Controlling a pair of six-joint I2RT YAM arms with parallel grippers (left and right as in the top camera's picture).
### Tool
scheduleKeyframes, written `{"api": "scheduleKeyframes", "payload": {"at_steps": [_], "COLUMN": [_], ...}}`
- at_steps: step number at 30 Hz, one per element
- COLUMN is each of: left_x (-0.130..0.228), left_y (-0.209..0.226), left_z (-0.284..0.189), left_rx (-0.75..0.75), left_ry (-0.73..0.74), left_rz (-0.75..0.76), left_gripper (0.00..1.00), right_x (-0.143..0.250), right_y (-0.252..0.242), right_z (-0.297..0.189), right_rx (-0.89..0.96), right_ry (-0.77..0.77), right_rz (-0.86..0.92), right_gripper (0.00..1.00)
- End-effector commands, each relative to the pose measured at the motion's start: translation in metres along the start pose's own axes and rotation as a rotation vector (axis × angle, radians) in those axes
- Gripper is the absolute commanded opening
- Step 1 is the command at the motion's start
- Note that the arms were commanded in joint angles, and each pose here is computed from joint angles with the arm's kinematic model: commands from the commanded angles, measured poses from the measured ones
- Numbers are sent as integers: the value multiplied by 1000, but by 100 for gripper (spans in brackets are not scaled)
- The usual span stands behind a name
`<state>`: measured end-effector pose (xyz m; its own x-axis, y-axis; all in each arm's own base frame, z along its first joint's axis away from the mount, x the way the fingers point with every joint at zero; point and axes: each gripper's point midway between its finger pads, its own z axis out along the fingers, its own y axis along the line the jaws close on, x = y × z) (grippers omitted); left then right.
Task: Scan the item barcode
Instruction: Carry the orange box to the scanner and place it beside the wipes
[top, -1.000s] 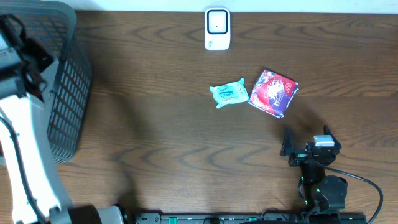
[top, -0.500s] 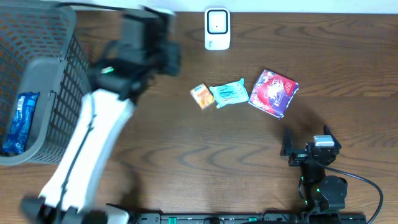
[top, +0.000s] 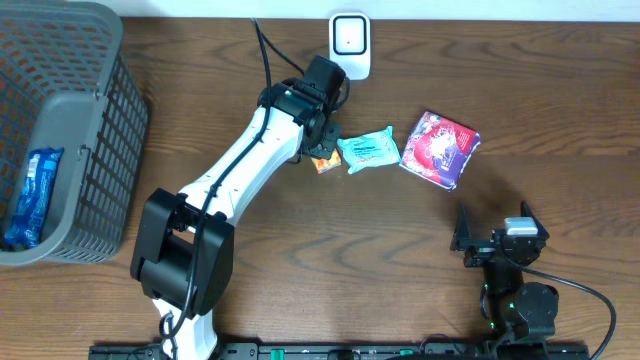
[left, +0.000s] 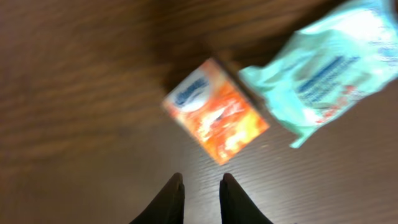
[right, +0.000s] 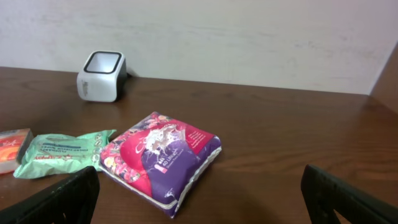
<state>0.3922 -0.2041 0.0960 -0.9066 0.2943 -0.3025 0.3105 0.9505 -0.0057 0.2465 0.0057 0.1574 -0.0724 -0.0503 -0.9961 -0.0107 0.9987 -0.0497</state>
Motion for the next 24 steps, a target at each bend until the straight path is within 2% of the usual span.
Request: {"api": "scheduleKeyframes", "payload": {"at_steps": [1,6,9,16,19,24], "left_x": [11,39,43,25,12,-10], "left_y": [26,30,31,-7,-12,-22], "left_z": [2,34,56,98,99,97], "left_rx": [-140,-167,-176,35,71,136], "left_ry": [20,82,97,82,38,-49], "left_rz": [-238,-347,-408,-424,-421,-290], "left_gripper": [21,21,21,21,21,21], "right_x": [1,1,1,1,1,1], "right_y": [-2,-2,-2,-2,-2,-2], "right_z": [0,0,0,0,0,0], "right_rx": [10,10,10,10,10,10], "right_ry": [1,1,1,1,1,1], "right_rz": [-10,-11,-11,-10,-10,-11], "right_gripper": [99,99,99,99,99,99]}}
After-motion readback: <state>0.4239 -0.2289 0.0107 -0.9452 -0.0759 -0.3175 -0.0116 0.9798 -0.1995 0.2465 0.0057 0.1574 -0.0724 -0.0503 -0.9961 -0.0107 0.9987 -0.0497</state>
